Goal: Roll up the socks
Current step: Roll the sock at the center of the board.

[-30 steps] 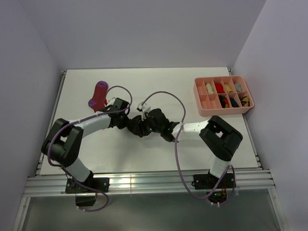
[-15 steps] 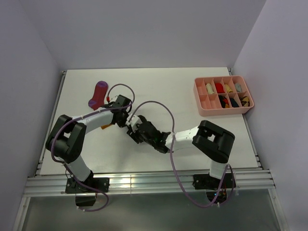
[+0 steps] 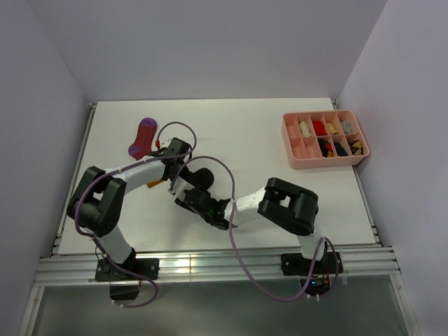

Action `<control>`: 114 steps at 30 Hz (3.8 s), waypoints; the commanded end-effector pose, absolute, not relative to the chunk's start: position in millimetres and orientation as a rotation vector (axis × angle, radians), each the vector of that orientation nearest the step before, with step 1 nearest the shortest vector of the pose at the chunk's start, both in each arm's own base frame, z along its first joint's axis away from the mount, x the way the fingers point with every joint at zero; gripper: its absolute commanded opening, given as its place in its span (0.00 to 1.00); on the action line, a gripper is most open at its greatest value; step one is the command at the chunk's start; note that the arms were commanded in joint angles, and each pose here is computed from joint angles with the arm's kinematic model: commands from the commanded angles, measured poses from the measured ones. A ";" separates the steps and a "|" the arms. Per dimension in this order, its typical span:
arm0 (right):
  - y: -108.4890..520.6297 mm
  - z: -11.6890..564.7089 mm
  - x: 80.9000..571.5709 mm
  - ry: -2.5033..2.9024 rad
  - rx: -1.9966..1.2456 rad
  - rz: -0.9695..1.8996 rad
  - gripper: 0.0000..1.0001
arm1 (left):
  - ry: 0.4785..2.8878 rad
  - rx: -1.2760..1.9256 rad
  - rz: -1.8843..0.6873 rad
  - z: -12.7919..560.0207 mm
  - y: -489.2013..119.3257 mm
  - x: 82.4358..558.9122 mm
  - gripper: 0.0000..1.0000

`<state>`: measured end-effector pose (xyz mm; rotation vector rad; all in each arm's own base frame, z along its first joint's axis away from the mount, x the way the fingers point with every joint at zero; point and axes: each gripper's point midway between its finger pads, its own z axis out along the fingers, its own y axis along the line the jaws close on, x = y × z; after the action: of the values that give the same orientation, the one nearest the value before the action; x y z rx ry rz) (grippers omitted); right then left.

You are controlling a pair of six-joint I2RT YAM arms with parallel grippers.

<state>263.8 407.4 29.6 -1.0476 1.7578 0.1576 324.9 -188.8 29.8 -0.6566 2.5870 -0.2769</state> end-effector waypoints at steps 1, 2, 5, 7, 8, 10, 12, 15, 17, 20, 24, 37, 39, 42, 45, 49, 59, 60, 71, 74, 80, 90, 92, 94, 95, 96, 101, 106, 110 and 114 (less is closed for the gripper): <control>410.9 19.8 269.7 1.788 -1.041 0.108 0.51 | 2.660 -0.619 -0.252 21.0 -190.7 313.0 0.00; 409.2 17.6 271.3 1.797 -1.033 0.090 0.46 | 2.662 -0.622 -0.261 21.6 -191.8 312.7 0.00; 404.3 9.4 270.5 1.837 -1.032 0.093 0.25 | 2.654 -0.630 -0.280 23.8 -193.6 313.3 0.00; 401.2 7.5 269.6 1.871 -1.011 0.127 0.13 | 2.648 -0.635 -0.288 24.9 -193.5 313.5 0.00; 396.9 10.7 274.6 1.890 -0.987 0.145 0.02 | 2.637 -0.641 -0.297 27.2 -194.0 314.7 0.01; 393.4 7.1 271.4 1.935 -0.988 0.221 0.00 | 2.625 -0.648 -0.305 29.2 -194.0 315.5 0.04; 390.1 8.0 272.8 1.998 -0.959 0.337 0.00 | 2.597 -0.670 -0.320 33.4 -193.8 317.7 0.09; 387.8 8.4 271.8 2.091 -0.913 0.533 0.00 | 2.553 -0.704 -0.357 41.8 -193.4 321.1 0.19; 389.5 11.6 268.7 2.131 -0.882 0.664 0.00 | 2.519 -0.732 -0.383 49.2 -192.1 321.9 0.25; 388.4 21.0 266.3 2.167 -0.833 0.873 0.00 | 2.448 -0.771 -0.431 62.9 -189.2 325.1 0.41; 385.6 30.7 260.6 2.198 -0.763 1.136 0.00 | 2.363 -0.811 -0.482 76.4 -183.9 325.7 0.54; 366.9 36.6 268.6 2.229 -0.379 1.672 0.00 | 2.206 -0.842 -0.707 82.0 -189.4 319.2 0.58; 364.2 29.7 269.4 2.256 -0.356 1.659 0.00 | 2.208 -0.837 -0.728 78.9 -194.0 320.5 0.57; 362.2 23.6 268.9 2.284 -0.339 1.646 0.00 | 2.224 -0.830 -0.738 72.2 -200.5 319.7 0.57; 360.7 18.7 268.9 2.310 -0.308 1.646 0.00 | 2.248 -0.824 -0.746 63.9 -206.3 319.6 0.57; 355.4 14.0 271.9 2.323 -0.253 1.659 0.00 | 2.285 -0.815 -0.706 51.3 -208.0 318.5 0.56; 349.7 9.3 277.6 2.349 -0.234 1.598 0.01 | 2.348 -0.800 -0.637 30.0 -209.0 310.7 0.41; 347.4 6.5 278.8 2.364 -0.246 1.557 0.03 | 2.353 -0.788 -0.626 29.1 -209.4 311.0 0.39; 325.9 34.8 295.8 2.274 -0.497 1.069 0.46 | 2.460 -0.699 -0.478 17.0 -210.6 312.9 0.01; 315.4 46.7 304.5 2.223 -0.547 0.817 0.51 | 2.480 -0.666 -0.433 19.1 -208.6 315.0 0.00; 309.6 76.5 308.8 2.034 -0.606 0.514 0.53 | 2.500 -0.614 -0.404 27.0 -210.9 319.1 0.01; 346.7 90.9 284.9 1.798 -0.862 0.310 0.54 | 2.538 -0.577 -0.419 29.7 -220.4 320.2 0.00; 353.4 89.7 282.1 1.778 -0.895 0.294 0.54 | 2.541 -0.577 -0.417 29.6 -220.4 320.1 0.00; 362.0 85.6 279.7 1.769 -0.927 0.281 0.55 | 2.548 -0.576 -0.419 28.7 -220.8 318.8 0.01; 365.3 85.4 280.9 1.762 -0.939 0.269 0.56 | 2.551 -0.576 -0.416 28.0 -220.8 318.8 0.01; 367.7 82.9 279.9 1.760 -0.955 0.266 0.56 | 2.554 -0.576 -0.418 27.4 -221.2 318.3 0.00; 373.4 56.2 280.5 1.799 -1.014 0.207 0.56 | 2.563 -0.569 -0.428 27.5 -223.6 318.2 0.00; 369.0 32.3 283.9 1.851 -1.035 0.136 0.55 | 2.563 -0.564 -0.438 29.5 -225.2 318.8 0.00; 366.2 8.8 282.4 1.907 -1.084 0.091 0.45 | 2.566 -0.565 -0.455 30.5 -228.0 318.9 0.00; 365.0 -2.4 274.5 1.954 -1.107 0.124 0.16 | 2.551 -0.562 -0.481 36.6 -230.7 320.9 0.01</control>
<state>289.9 367.4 28.1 -0.9985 1.8707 0.1213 330.4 -216.1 32.9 -0.6464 2.5144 -0.4638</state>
